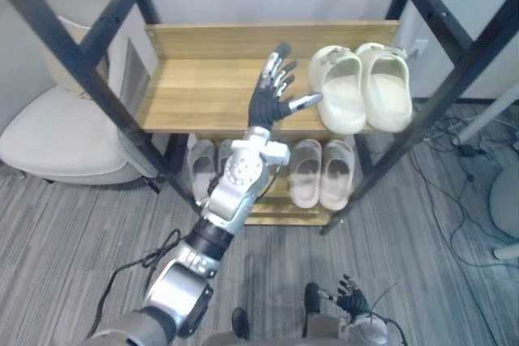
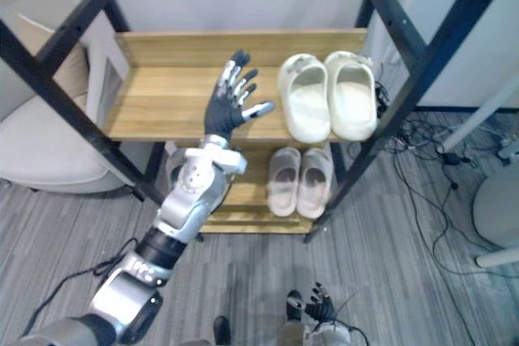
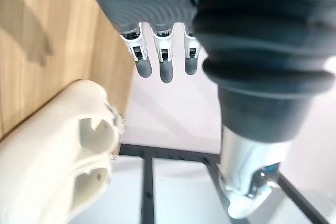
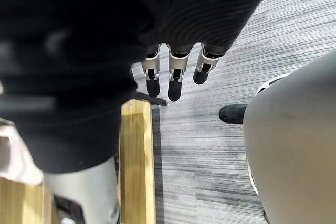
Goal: Organize the slippers on the shoe rack
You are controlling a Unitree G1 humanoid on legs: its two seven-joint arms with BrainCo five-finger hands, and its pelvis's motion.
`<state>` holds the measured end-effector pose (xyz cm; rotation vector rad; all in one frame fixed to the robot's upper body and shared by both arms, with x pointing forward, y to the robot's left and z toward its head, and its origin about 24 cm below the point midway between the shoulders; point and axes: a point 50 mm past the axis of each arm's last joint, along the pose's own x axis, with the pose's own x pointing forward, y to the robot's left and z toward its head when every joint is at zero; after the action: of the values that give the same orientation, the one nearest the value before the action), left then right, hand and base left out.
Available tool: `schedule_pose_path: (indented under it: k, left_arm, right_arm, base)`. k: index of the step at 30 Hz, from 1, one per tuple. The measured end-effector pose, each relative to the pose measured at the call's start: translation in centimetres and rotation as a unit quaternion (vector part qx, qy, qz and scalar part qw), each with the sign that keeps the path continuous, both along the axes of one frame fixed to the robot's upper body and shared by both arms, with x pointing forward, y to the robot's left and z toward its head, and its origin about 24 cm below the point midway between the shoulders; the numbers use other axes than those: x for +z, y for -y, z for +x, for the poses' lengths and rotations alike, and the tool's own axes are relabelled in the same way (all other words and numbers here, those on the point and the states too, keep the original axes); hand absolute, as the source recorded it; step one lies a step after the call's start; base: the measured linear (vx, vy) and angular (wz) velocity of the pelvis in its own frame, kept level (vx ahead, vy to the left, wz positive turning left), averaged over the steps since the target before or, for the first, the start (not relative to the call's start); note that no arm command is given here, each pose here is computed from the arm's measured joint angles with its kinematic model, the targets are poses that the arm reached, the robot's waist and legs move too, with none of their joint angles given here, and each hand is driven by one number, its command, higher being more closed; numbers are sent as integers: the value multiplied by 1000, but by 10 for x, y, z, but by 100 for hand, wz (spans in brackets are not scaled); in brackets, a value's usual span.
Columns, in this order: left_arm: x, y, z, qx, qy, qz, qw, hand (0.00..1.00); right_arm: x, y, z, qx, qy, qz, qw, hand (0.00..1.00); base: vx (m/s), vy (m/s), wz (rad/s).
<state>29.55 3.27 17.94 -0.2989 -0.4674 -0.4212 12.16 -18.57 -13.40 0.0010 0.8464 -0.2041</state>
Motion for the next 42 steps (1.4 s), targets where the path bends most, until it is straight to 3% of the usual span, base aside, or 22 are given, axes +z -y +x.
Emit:
schedule_pose_path:
  k: [6, 13, 17, 22, 28, 30, 34, 42]
  left_arm:
    - [-46, 9, -44, -104, -48, 17, 993, 0]
    - [-128, -1, -71, -118, -191, 67, 972, 0]
    - [-191, -20, -88, -80, -311, 129, 938, 0]
    - [-261, -71, -107, 18, -443, 217, 870, 0]
    - [-317, -133, -150, 134, -576, 304, 747, 0]
    - [-323, -145, -160, 158, -597, 313, 722, 0]
    - [-328, -157, -173, 190, -625, 304, 694, 0]
    - [-332, -154, -180, 197, -641, 290, 683, 0]
  right_arm:
    - [-4, -1, 2, 2, -12, 0, 1000, 0]
    - [-5, -6, 5, 17, -16, 2, 1000, 0]
    - [-7, -8, 3, 19, -23, 3, 1000, 0]
    - [-10, -10, -2, 19, -35, 6, 999, 0]
    - [-15, -14, -7, 12, -53, 6, 999, 0]
    - [-17, -14, -6, 9, -57, 7, 998, 0]
    - [-18, -13, -9, 4, -65, 5, 998, 0]
    - [-19, -9, -11, -12, -70, 4, 997, 0]
  base:
    - [4, 3, 14]
    - [-30, -21, 18]
    - [-25, -24, 17]
    - [-3, -30, 6]
    - [7, -6, 3]
    - [2, -4, -4]
    - [-1, 1, -11]
    - [-5, 3, -7]
